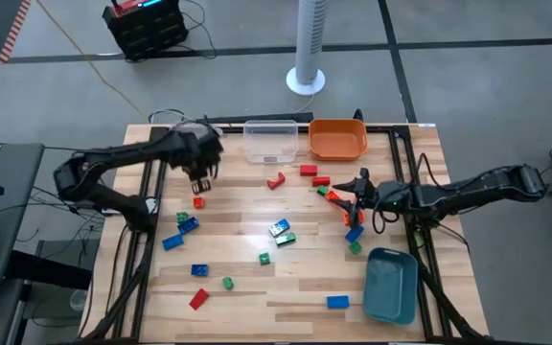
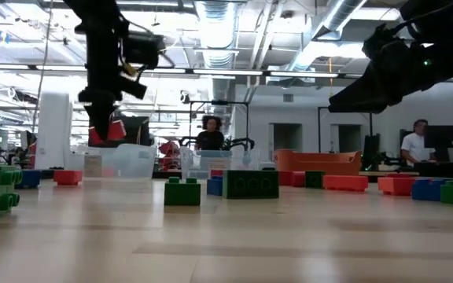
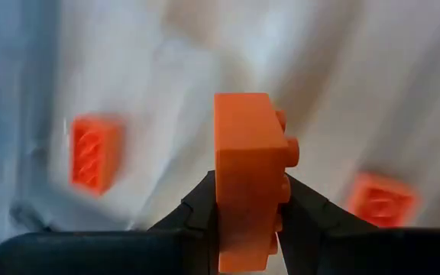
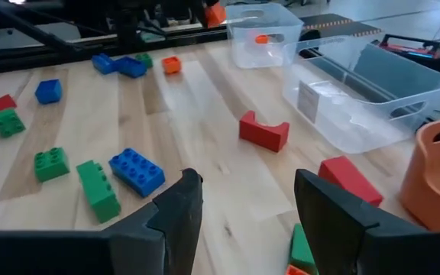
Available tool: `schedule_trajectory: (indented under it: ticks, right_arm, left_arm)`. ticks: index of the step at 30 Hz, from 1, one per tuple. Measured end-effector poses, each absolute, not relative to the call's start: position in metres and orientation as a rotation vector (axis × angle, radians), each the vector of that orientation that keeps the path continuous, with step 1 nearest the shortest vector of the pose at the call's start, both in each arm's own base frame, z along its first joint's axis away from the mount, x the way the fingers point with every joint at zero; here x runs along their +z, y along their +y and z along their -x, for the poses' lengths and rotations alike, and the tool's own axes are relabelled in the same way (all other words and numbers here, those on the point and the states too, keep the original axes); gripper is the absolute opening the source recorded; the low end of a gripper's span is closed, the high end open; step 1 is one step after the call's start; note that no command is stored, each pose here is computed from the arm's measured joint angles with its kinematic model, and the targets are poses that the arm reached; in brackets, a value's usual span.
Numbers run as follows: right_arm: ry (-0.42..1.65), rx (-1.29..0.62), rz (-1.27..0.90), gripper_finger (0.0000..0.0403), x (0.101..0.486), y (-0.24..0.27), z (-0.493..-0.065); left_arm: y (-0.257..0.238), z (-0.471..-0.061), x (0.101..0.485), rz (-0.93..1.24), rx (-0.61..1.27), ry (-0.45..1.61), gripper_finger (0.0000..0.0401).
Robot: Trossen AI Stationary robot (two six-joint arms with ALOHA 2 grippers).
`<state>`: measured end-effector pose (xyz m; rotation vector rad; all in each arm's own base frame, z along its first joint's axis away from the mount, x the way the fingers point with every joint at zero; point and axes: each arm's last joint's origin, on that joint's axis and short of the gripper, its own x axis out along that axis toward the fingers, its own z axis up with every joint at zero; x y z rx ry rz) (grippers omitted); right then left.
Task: Sort blocks
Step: Put the orange game piece into the left transparent bin, then put the red block into the right transparent bin
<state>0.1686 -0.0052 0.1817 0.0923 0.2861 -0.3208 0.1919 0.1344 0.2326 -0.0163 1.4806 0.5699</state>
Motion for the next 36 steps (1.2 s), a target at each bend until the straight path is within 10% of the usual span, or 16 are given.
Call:
schedule_trajectory:
  ticks: [16,36]
  right_arm:
    - [0.39,-0.276,0.039,0.0218,0.193,0.002,-0.217]
    - [0.413,-0.29,0.056,0.0218,0.19,-0.004,-0.219]
  left_arm:
    - [0.244,-0.165,0.22,0.199,0.734,1.689,0.0092]
    - [0.248,-0.167,0.217,0.141,0.664,1.739,0.0195]
